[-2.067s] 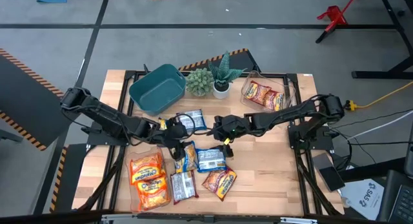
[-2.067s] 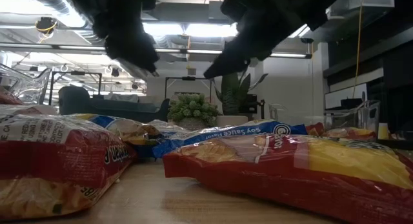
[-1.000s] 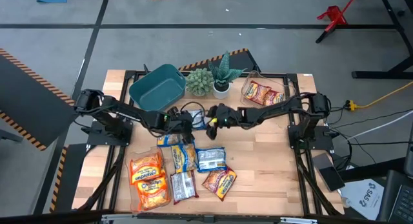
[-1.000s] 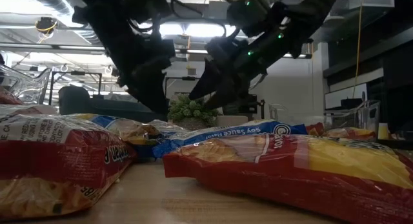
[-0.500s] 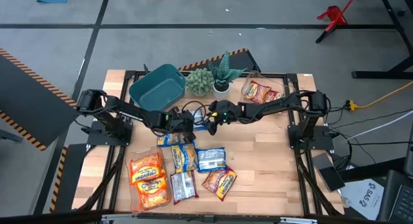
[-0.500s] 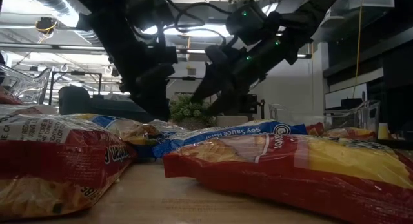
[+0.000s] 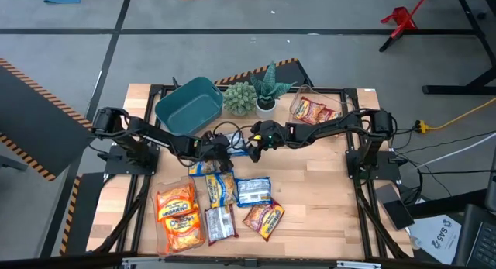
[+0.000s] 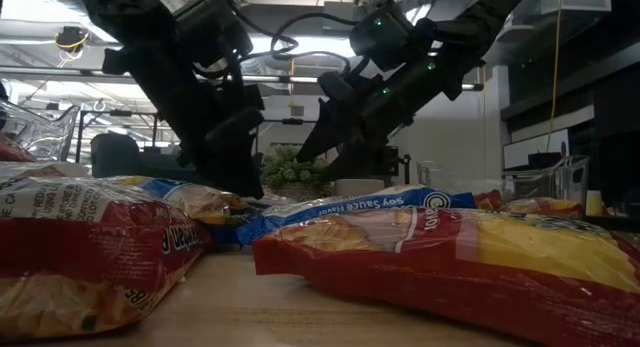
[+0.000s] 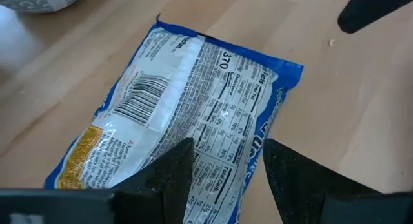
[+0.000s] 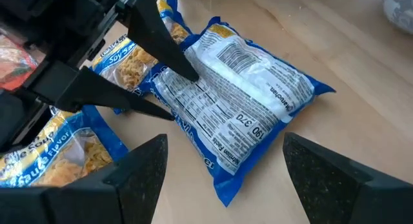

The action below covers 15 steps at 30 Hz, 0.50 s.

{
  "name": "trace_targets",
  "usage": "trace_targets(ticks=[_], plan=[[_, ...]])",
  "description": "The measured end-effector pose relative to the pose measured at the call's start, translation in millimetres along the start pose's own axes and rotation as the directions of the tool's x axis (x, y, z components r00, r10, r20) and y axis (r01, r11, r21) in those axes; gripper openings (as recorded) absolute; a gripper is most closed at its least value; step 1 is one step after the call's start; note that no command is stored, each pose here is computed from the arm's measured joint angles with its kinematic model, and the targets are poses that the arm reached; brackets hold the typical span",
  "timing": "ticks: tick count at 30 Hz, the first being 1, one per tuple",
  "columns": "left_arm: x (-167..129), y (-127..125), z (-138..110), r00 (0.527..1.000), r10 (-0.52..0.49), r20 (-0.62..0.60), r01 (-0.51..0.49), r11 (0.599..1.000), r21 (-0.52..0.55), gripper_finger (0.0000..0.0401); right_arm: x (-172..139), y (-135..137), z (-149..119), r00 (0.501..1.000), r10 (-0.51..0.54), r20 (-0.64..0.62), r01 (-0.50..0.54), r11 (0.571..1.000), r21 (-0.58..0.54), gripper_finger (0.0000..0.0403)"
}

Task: Sort Maruchan noodles
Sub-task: Put the blue noodle pack into the green bin

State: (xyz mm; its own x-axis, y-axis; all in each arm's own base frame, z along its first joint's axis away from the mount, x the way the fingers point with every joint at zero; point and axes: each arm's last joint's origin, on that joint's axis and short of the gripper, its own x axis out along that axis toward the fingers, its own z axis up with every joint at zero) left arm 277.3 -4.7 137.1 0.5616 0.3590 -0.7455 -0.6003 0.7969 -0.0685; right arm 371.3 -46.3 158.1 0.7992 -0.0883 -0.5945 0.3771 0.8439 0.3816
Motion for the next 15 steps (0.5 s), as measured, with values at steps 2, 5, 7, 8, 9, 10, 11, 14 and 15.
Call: trace_targets(ticks=[2, 5, 7, 8, 9, 10, 11, 14, 15], plan=[[0, 0, 0, 1.0, -0.007, 0.0, 0.007, 1.0, -0.005, 0.0182, 0, 0, 0, 1.0, -0.003, -0.004, 0.004, 0.999, 0.032, 0.0294], [0, 0, -1, 1.0, -0.01, -0.003, 0.01, 1.0, -0.005, 0.0182, 0, -2, -2, 0.999, -0.038, -0.012, 0.039, 0.996, 0.084, 0.0294], [0, 0, -1, 1.0, -0.012, -0.004, 0.012, 1.0, -0.019, 0.0182, 0, -4, -4, 0.997, -0.077, -0.022, 0.079, 0.99, 0.117, 0.0294], [0, 0, -1, 1.0, -0.012, -0.005, 0.012, 1.0, -0.023, 0.0182, 0, -5, -5, 0.995, -0.096, -0.026, 0.098, 0.986, 0.137, 0.0294], [0, 0, -1, 1.0, -0.014, -0.007, 0.014, 1.0, -0.023, 0.0182, 2, -6, -7, 0.994, -0.107, -0.029, 0.11, 0.982, 0.154, 0.0294], [0, 0, -1, 1.0, -0.016, -0.009, 0.016, 1.0, -0.024, 0.0182, 4, -8, -9, 0.993, -0.113, -0.039, 0.118, 0.979, 0.167, 0.0294], [0, 0, -1, 1.0, -0.017, -0.011, 0.016, 1.0, -0.026, 0.0182, 6, -9, -10, 0.992, -0.117, -0.048, 0.124, 0.975, 0.184, 0.0294], [0, 0, -1, 1.0, -0.023, -0.016, 0.022, 0.999, -0.037, 0.0182, 14, -11, -15, 0.993, -0.106, -0.045, 0.113, 0.965, 0.237, 0.0294], [0, 0, -2, 1.0, -0.025, -0.018, 0.024, 0.999, -0.043, 0.0182, 18, -12, -17, 0.993, -0.105, -0.044, 0.113, 0.961, 0.253, 0.0294]])
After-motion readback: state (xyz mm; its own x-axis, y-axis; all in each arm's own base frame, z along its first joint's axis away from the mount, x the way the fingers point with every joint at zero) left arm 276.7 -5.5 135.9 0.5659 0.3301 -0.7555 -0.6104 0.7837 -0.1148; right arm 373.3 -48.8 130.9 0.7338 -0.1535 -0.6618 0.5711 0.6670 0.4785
